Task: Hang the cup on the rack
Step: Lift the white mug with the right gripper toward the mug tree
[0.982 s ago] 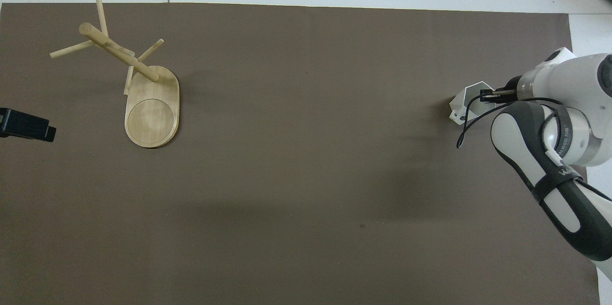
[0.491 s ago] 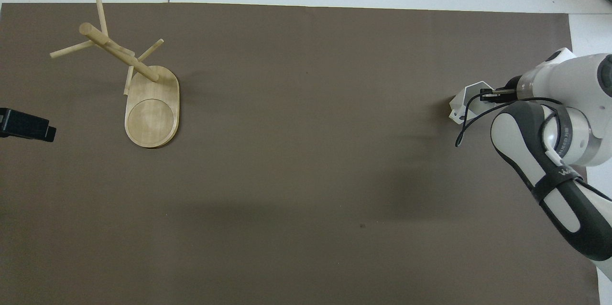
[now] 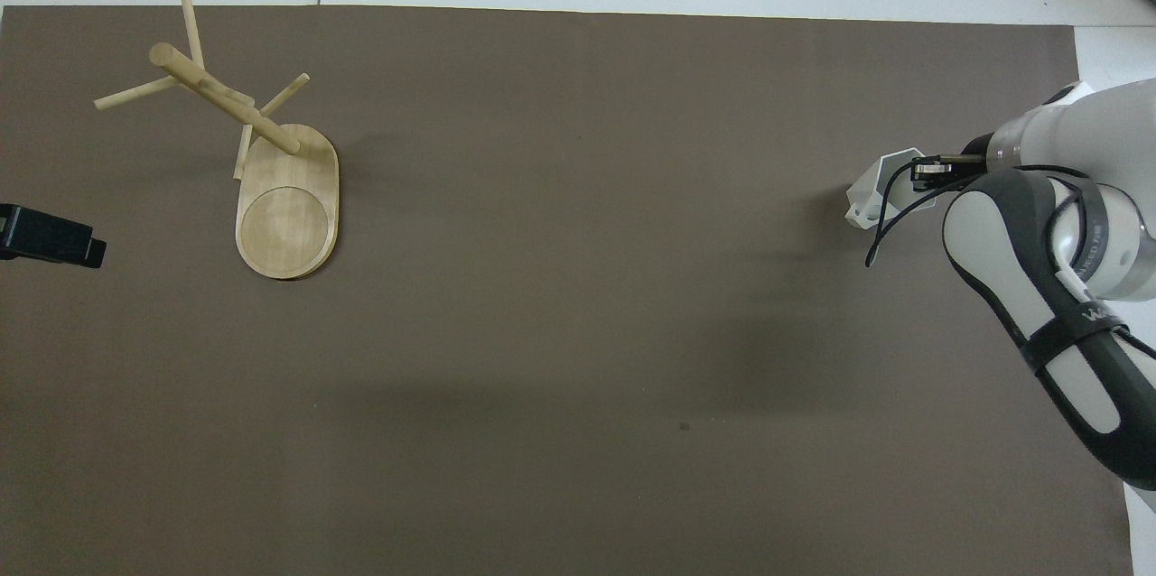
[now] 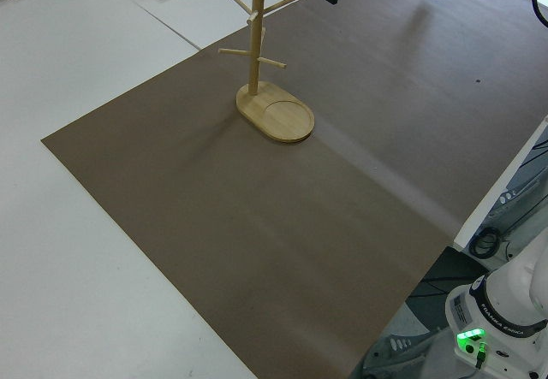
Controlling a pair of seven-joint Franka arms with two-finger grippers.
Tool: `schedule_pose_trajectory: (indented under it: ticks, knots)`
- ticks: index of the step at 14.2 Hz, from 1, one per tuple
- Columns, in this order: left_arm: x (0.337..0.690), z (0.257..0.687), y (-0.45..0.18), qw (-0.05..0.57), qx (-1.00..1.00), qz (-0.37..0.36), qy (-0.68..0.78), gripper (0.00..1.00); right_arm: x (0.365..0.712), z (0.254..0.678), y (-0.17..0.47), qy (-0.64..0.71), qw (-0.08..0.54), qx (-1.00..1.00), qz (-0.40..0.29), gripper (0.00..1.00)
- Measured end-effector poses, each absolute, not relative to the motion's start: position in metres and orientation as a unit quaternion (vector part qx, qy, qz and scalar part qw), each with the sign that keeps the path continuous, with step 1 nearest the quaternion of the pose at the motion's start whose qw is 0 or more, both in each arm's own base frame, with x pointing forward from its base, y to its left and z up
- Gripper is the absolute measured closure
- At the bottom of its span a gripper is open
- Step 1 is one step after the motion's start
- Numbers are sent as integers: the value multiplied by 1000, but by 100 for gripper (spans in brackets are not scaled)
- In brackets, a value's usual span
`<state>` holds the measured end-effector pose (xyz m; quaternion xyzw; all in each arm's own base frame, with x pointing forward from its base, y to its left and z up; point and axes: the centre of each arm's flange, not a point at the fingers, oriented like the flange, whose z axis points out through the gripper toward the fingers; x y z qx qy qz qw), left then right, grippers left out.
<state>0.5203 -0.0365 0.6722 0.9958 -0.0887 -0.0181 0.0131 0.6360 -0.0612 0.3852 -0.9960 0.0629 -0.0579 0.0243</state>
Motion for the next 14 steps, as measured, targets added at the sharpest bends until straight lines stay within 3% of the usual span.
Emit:
schedule_pose_trajectory:
  ticks: [6,14]
  knots:
    - [521,671,-34,13,996,-19,-86,0,636,397,-41,102,96,-989,-39,92]
    - [521,671,-31,13,998,-19,-64,0,631,451,32,135,138,-981,-11,92]
